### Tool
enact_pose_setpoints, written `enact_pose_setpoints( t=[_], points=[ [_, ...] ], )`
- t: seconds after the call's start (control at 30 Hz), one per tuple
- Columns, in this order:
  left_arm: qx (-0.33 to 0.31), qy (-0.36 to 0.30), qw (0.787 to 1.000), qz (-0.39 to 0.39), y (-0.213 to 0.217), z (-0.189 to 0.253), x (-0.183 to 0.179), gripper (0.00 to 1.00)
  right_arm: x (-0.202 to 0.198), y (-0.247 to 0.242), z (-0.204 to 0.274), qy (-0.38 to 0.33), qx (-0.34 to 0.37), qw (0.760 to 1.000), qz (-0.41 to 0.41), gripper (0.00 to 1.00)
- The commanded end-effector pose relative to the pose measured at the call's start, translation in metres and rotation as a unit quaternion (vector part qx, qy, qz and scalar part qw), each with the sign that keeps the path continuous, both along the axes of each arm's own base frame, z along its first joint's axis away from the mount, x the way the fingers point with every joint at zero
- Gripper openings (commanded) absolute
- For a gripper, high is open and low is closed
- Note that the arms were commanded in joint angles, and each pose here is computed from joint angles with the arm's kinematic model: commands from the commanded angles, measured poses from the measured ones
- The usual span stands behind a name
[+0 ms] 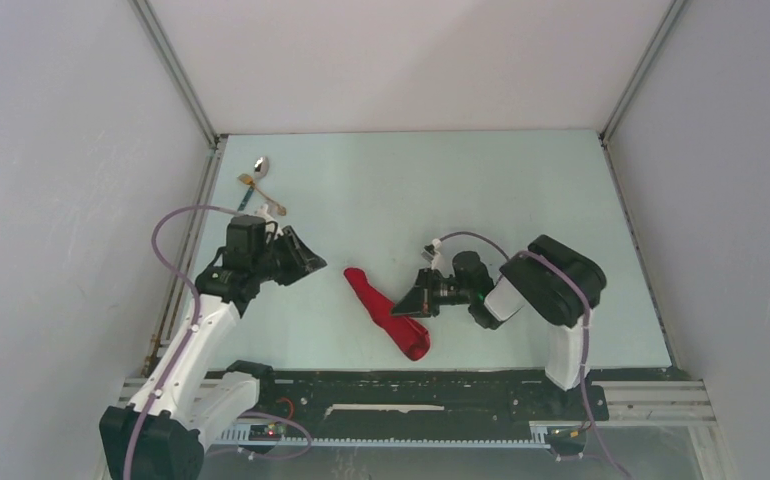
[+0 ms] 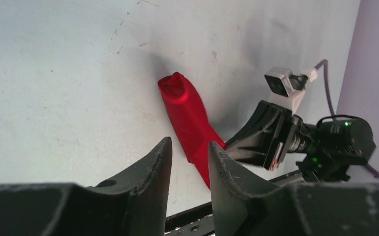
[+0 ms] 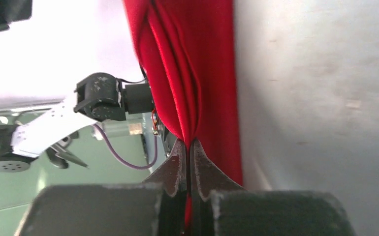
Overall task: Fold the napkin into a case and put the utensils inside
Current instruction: Turn over the smaller rectangle-folded napkin at the center of the board.
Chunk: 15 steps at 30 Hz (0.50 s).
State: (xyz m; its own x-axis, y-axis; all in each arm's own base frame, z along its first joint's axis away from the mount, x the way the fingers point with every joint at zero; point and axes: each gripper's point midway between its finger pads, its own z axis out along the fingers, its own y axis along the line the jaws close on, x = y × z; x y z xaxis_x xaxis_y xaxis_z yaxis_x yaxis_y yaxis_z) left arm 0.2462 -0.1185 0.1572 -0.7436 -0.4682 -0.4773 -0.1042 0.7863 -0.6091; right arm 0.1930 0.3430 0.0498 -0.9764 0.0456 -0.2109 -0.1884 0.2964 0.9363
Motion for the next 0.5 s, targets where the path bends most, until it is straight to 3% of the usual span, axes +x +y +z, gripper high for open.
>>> enact_pose_setpoints(
  t=[0.0, 0.2, 0.33, 0.4, 0.47],
  points=[
    [-0.01, 0.006, 0.999, -0.032, -0.013, 0.001, -0.003, 0.4, 0.007, -0.018, 0.029, 0.008, 0.111, 0.994, 0.017, 0.0],
    [-0.026, 0.021, 0.997, -0.072, -0.048, -0.006, 0.001, 0.4, 0.023, -0.052, -0.001, 0.044, 0.063, 0.997, -0.021, 0.04],
    [-0.069, 0.042, 0.99, -0.112, -0.091, -0.015, 0.01, 0.4, 0.033, -0.073, -0.025, 0.058, -0.017, 0.997, -0.045, 0.29],
    [-0.092, 0.048, 0.986, -0.13, -0.113, -0.018, 0.017, 0.4, 0.036, -0.088, -0.04, 0.058, -0.115, 0.991, -0.04, 0.45],
    [-0.109, 0.062, 0.982, -0.143, -0.134, -0.022, 0.026, 0.38, 0.035, -0.116, -0.045, 0.034, -0.237, 0.97, -0.049, 0.55]
  ],
)
